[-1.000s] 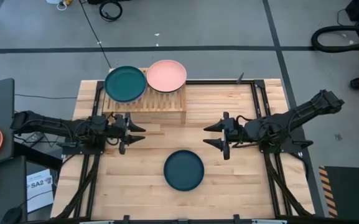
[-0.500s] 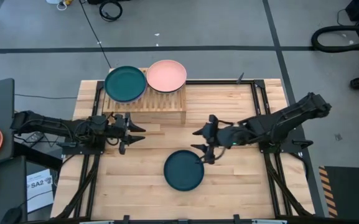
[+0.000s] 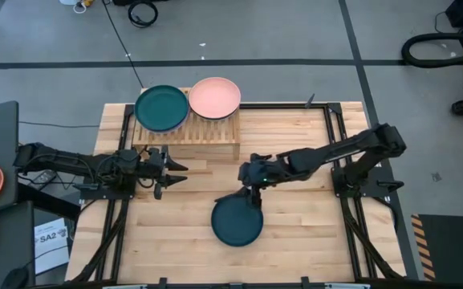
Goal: Place and stack plates onto a shelf
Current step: Stack the dark blue plate on the top of the light pink plate on the shelf
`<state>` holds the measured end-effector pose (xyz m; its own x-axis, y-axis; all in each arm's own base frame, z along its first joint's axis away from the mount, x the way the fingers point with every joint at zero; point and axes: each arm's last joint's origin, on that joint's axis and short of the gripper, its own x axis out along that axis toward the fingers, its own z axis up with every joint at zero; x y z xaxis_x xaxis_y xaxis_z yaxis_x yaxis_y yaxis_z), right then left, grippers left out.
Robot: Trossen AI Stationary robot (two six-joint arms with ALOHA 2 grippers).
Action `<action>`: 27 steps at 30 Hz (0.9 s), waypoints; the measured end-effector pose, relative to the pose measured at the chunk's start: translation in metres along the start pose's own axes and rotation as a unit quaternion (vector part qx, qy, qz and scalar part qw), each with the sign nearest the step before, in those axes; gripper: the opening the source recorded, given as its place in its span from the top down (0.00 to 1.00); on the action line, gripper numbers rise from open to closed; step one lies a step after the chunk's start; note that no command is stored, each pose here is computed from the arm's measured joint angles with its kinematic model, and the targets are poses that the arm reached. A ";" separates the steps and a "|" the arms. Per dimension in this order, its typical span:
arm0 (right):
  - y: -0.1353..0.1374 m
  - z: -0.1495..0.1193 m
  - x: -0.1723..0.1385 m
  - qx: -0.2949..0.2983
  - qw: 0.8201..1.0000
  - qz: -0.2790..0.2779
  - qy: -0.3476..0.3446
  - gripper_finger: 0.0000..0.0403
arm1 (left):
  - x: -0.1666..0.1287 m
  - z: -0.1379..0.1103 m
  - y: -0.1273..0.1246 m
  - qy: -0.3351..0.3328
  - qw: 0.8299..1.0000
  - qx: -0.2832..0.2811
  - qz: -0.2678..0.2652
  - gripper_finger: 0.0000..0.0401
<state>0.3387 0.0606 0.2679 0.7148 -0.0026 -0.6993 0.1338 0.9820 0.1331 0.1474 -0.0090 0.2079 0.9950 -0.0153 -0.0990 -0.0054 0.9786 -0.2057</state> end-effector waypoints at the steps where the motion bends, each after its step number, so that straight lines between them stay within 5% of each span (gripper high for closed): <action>1: -0.001 -0.001 0.005 0.001 1.000 0.003 0.009 0.41 | 0.000 0.000 0.000 0.000 1.000 0.000 0.000 0.59; 20: -0.026 -0.044 0.083 0.012 0.984 -0.032 0.176 0.41 | 0.000 0.000 0.000 0.000 1.000 0.000 0.000 0.59; 27: -0.029 -0.057 0.100 0.026 0.973 0.009 0.228 0.41 | 0.000 0.000 0.000 0.001 1.000 0.000 0.000 0.59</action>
<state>0.3672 0.0424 0.1540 0.3402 0.1101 -0.9339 0.1675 0.9701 0.1754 0.1474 -0.0090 0.2078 0.9949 -0.0152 -0.1002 -0.0058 0.9786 -0.2056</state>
